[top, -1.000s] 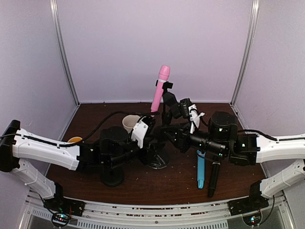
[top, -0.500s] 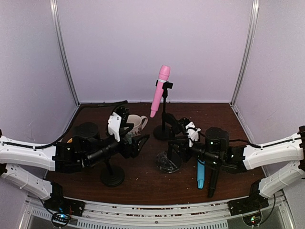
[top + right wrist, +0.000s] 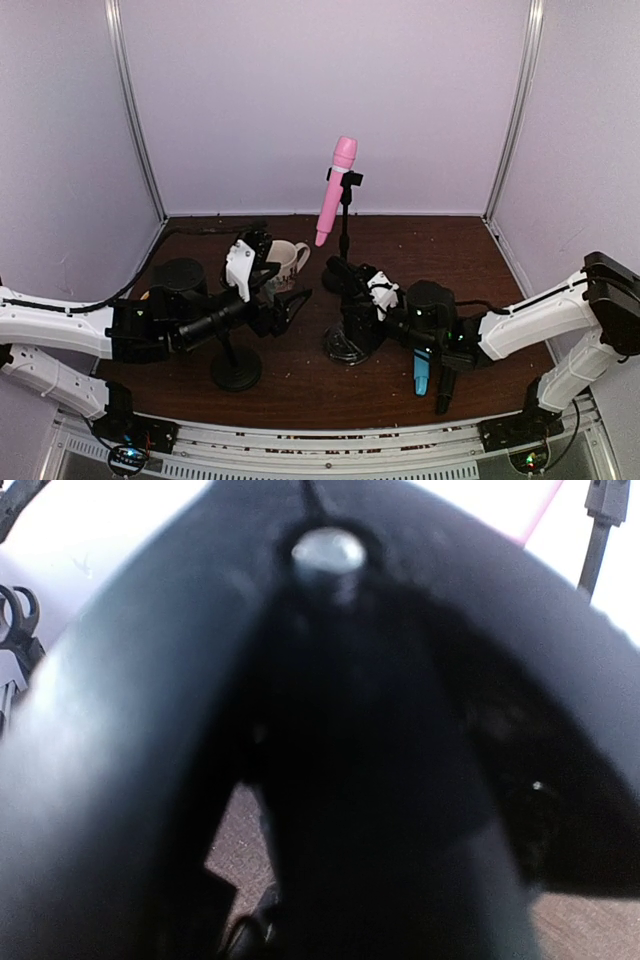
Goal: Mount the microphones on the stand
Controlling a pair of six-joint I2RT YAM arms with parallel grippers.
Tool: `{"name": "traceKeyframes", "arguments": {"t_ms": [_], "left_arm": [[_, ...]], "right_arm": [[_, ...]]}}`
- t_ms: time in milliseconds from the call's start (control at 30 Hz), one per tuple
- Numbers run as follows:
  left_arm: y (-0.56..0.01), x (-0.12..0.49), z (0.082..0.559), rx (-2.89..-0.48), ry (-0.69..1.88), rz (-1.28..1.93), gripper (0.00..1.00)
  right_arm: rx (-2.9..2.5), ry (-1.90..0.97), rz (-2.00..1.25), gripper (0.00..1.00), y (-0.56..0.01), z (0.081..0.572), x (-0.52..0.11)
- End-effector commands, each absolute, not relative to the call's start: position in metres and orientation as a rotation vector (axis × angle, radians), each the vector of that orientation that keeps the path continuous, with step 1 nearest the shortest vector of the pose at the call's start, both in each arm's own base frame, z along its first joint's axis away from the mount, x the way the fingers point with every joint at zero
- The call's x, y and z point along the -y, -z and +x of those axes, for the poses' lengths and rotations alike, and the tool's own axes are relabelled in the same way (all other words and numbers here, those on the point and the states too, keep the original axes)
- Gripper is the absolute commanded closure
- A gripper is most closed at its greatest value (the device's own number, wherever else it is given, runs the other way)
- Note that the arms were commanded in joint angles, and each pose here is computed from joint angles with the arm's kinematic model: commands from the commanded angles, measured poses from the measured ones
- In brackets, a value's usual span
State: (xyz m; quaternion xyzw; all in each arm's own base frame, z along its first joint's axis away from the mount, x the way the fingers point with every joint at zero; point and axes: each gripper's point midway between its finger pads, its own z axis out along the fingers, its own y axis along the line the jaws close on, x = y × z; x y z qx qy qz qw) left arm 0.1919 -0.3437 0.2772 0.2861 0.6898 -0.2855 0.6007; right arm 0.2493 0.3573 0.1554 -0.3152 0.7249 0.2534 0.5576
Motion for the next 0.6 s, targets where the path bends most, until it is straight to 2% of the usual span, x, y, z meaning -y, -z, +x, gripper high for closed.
{"name": "traceKeyframes", "arguments": {"t_ms": [0,133,367,567], "left_arm": [[-0.286,0.348,0.192,-1.562,0.678,0.663,0.21],[-0.284,0.348,0.192,-1.569,0.677,0.668,0.21],[-0.279,0.344,0.190,-1.567,0.685,0.665,0.19],[-0.273,0.343,0.188,-1.575,0.693,0.676,0.19]], "right_arm": [[-1.610,-0.662,-0.629,0.96,-0.192,0.256,-0.360],[-1.666,-0.658,-0.625,0.69,-0.184,0.254,-0.354],[-1.784,-0.676,-0.589,0.42,-0.174,0.235,-0.324],[-1.957,-0.600,-0.483,0.38,-0.152,0.211,-0.282]]}}
